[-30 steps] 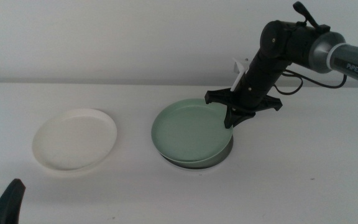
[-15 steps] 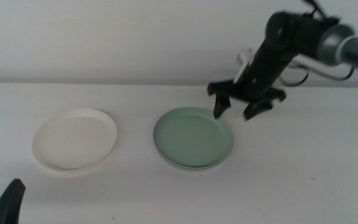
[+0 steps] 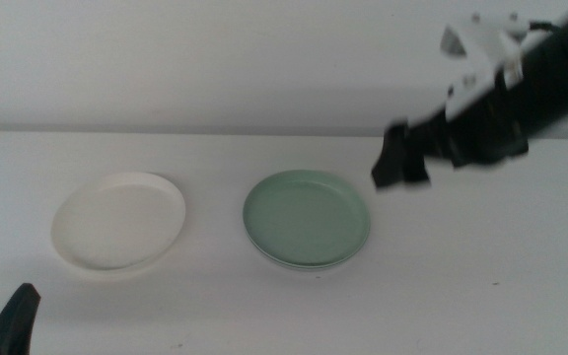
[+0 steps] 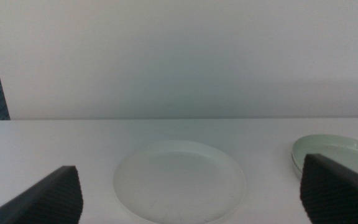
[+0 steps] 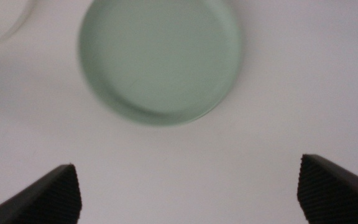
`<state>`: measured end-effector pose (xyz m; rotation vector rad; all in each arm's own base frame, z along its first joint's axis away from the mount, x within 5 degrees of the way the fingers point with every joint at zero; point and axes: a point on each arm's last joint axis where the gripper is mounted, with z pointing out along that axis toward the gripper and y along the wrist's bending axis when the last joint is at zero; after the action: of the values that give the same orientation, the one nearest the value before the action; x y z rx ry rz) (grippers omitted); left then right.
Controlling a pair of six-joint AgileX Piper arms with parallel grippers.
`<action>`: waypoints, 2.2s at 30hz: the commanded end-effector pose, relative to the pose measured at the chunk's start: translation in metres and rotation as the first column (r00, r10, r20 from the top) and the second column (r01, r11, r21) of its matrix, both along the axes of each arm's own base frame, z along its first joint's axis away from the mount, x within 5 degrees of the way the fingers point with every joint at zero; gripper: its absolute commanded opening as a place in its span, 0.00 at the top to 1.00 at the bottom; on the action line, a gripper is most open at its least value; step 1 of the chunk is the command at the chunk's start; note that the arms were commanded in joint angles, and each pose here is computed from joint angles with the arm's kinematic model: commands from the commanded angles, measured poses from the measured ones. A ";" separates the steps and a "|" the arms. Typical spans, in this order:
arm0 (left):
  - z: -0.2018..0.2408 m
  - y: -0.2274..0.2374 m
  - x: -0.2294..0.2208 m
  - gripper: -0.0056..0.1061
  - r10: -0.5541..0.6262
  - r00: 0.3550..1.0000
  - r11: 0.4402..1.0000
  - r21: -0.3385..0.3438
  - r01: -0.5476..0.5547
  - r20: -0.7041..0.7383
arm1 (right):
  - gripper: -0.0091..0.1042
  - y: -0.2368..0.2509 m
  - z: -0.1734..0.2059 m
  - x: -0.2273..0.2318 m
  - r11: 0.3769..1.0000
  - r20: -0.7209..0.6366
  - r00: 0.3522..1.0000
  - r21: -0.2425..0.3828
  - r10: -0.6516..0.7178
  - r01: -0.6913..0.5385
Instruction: Stack the three bowls on top of each other.
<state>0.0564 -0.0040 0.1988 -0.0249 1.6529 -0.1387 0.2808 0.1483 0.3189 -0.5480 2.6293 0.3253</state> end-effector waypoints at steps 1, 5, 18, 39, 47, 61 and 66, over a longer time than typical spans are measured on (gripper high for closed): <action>-0.010 0.000 -0.001 0.11 -0.006 1.000 1.000 -0.003 0.006 0.015 | 0.10 0.002 -0.003 -0.025 0.996 0.099 0.991 -0.016 0.088 -0.087; -0.010 0.000 -0.001 0.11 -0.006 1.000 1.000 -0.003 0.006 0.015 | 0.10 0.004 -0.005 -0.042 0.993 0.105 0.987 -0.018 0.118 -0.117; 0.024 -0.001 0.009 0.11 0.001 0.991 1.000 0.009 0.000 -0.133 | 0.10 0.003 -0.005 -0.041 0.994 0.114 0.988 -0.021 0.106 -0.104; 0.063 -0.020 0.133 0.11 -0.066 0.619 0.996 -0.089 -0.006 -0.783 | 0.10 0.003 -0.005 -0.041 0.994 0.114 0.988 -0.021 0.106 -0.104; 0.073 0.008 0.214 0.11 -0.033 0.428 0.995 0.012 0.102 -0.903 | 0.10 0.003 -0.005 -0.041 0.994 0.114 0.988 -0.021 0.106 -0.104; -0.018 0.062 0.307 0.11 -0.028 0.343 0.996 0.003 0.090 -0.939 | 0.10 0.003 -0.005 -0.041 0.994 0.114 0.988 -0.021 0.106 -0.104; -0.036 0.067 0.313 0.14 0.000 0.335 0.996 0.029 0.082 -0.942 | 0.10 0.003 -0.005 -0.041 0.994 0.114 0.988 -0.021 0.106 -0.104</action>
<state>0.3652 0.0591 0.1651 0.0117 2.9019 -0.1158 0.2410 0.1517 0.3128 -0.6852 2.5145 0.3016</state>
